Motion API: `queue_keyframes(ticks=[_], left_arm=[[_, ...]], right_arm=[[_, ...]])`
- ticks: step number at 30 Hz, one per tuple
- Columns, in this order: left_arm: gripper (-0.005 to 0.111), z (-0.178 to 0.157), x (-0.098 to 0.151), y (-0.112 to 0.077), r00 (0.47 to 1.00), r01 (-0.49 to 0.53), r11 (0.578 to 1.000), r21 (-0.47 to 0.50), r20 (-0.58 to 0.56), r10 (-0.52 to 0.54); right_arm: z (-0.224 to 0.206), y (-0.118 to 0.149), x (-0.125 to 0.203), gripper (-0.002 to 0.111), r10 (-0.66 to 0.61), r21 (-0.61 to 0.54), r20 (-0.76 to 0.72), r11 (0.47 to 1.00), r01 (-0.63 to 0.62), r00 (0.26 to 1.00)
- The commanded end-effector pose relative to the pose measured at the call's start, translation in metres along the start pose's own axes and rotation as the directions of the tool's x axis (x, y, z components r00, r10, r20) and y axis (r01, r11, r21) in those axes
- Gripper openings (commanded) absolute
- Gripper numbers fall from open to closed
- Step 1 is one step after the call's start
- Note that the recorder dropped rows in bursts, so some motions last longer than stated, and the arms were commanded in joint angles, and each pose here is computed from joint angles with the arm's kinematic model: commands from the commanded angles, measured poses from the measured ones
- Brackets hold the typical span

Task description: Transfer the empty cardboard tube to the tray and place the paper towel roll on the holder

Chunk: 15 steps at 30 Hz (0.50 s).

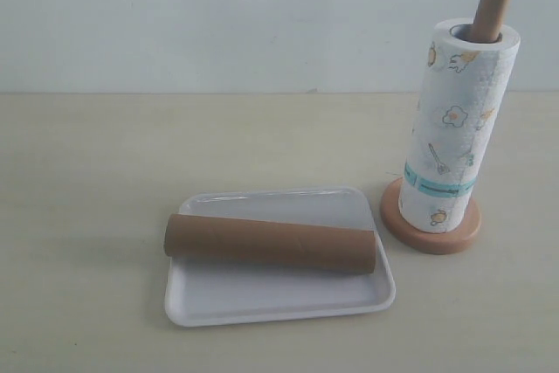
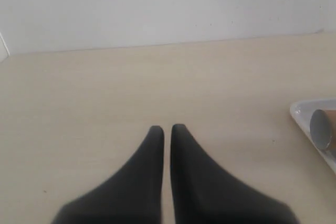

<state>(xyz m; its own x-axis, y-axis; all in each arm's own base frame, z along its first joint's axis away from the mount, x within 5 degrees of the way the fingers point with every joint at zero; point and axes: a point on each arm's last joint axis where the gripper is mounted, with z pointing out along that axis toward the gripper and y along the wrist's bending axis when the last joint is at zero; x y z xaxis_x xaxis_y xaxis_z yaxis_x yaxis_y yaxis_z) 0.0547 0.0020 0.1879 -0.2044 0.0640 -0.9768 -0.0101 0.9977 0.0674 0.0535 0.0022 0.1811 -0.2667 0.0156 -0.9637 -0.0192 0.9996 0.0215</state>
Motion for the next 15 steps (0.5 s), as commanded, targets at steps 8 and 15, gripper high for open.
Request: queue_keyframes(ticks=[8,15], left_arm=[[0.004,0.0001,0.0014,-0.0012,1.0,0.028,1.0,0.014,-0.003,-0.028],[0.004,0.0001,0.0014,-0.0012,1.0,0.028,1.0,0.014,-0.003,-0.028]], right_arm=[[-0.0004,0.0001,-0.0025,0.0,-0.001,-0.002,0.029,1.0,0.001,1.0],[-0.0004,0.0001,-0.0025,0.0,-0.001,-0.002,0.029,1.0,0.001,1.0]])
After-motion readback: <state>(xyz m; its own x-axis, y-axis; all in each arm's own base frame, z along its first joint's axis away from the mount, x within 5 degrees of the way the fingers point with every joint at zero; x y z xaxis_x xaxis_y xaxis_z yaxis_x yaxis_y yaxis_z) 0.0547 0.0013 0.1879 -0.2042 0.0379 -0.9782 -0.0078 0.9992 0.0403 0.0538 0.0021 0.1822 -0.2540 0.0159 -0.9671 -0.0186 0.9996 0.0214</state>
